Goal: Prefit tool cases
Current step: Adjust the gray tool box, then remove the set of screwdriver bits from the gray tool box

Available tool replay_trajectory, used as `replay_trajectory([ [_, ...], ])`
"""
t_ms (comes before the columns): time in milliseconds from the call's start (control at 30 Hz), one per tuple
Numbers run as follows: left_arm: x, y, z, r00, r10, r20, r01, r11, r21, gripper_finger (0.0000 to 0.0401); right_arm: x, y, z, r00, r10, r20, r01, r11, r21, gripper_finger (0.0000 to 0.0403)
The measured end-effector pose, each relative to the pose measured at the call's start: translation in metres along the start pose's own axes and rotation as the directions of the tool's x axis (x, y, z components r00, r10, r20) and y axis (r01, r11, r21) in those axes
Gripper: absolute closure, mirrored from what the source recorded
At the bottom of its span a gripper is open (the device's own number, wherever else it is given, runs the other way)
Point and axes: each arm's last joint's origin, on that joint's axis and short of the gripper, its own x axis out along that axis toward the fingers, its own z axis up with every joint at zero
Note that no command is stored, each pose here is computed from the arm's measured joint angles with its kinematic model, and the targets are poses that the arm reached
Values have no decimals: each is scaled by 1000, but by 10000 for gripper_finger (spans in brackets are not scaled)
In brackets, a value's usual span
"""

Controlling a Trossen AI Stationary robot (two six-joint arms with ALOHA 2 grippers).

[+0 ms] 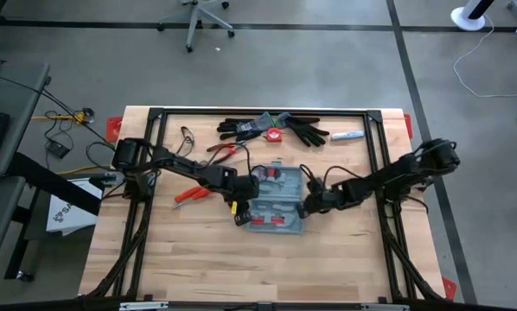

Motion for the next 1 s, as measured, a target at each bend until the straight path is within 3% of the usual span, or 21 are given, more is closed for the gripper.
replay_trajectory([
  [267, -4, -3, -5, 999, 1, -38, -1, 1000, 3, 401, -5, -2, 5, 1000, -15, -2, 15, 1000, -15, 403],
  [500, -32, -7, -10, 998, 24, -49, -23, 1000, 17, 401, -29, -1, 0, 1000, 1, -7, -2, 999, -50, 403],
  [633, -51, -15, -9, 1000, 16, 18, -17, 999, 46, 401, -46, 4, -3, 997, 78, 13, -77, 995, -62, 403],
  [767, -64, -35, -7, 990, -17, 141, -7, 986, 167, 401, -58, 9, -7, 989, 145, 27, -143, 987, -79, 403],
  [867, -65, -51, -5, 970, -39, 240, -16, 975, 220, 401, -60, 11, -10, 987, 158, 20, -156, 984, -88, 403],
  [1000, -54, -65, -5, 940, 10, 340, -82, 977, 198, 401, -60, 10, -12, 988, 157, 6, -154, 976, -155, 403],
])
